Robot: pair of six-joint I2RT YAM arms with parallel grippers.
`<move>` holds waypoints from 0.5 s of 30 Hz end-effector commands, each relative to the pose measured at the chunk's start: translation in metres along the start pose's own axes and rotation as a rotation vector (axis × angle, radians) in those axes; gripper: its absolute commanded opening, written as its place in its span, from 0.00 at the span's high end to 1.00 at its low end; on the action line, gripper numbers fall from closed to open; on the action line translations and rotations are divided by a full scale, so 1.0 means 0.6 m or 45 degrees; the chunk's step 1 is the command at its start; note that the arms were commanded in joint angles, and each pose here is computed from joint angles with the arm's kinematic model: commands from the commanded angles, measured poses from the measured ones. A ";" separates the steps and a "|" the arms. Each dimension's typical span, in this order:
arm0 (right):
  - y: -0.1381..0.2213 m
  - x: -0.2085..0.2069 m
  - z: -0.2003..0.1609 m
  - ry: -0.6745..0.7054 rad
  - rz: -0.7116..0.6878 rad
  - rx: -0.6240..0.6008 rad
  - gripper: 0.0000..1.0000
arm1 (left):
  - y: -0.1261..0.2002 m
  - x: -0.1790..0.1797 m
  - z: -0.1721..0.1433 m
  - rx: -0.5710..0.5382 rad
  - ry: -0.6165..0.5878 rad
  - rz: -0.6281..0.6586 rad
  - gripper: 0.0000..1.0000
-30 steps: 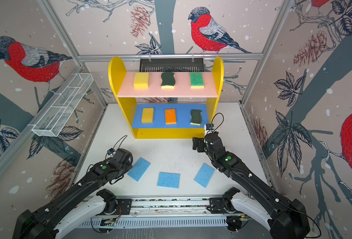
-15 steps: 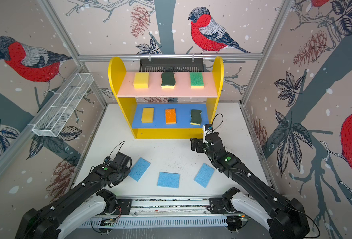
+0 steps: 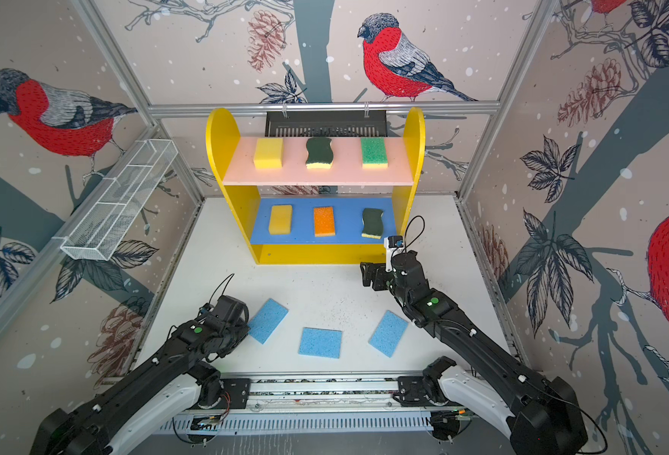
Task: Arrange cleaning sponges on a shelf
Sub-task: Move the cleaning sponge to the center of the table.
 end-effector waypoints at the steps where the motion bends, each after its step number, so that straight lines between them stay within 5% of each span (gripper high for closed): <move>1: 0.002 0.003 0.009 -0.020 0.017 -0.034 0.07 | -0.005 0.008 -0.029 0.146 -0.043 0.036 0.78; 15: 0.001 -0.003 0.001 -0.038 0.003 -0.019 0.07 | -0.003 -0.050 -0.082 0.243 -0.219 -0.036 0.78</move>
Point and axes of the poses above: each gripper's point midway between its finger pads, its own y axis back along the fingers, its own x axis along the line the jaws close on, z = x × y, the point moved 3 cm from there along y, back along the fingers, and after that the axes turned 10 degrees about y, right-handed, at the moved point
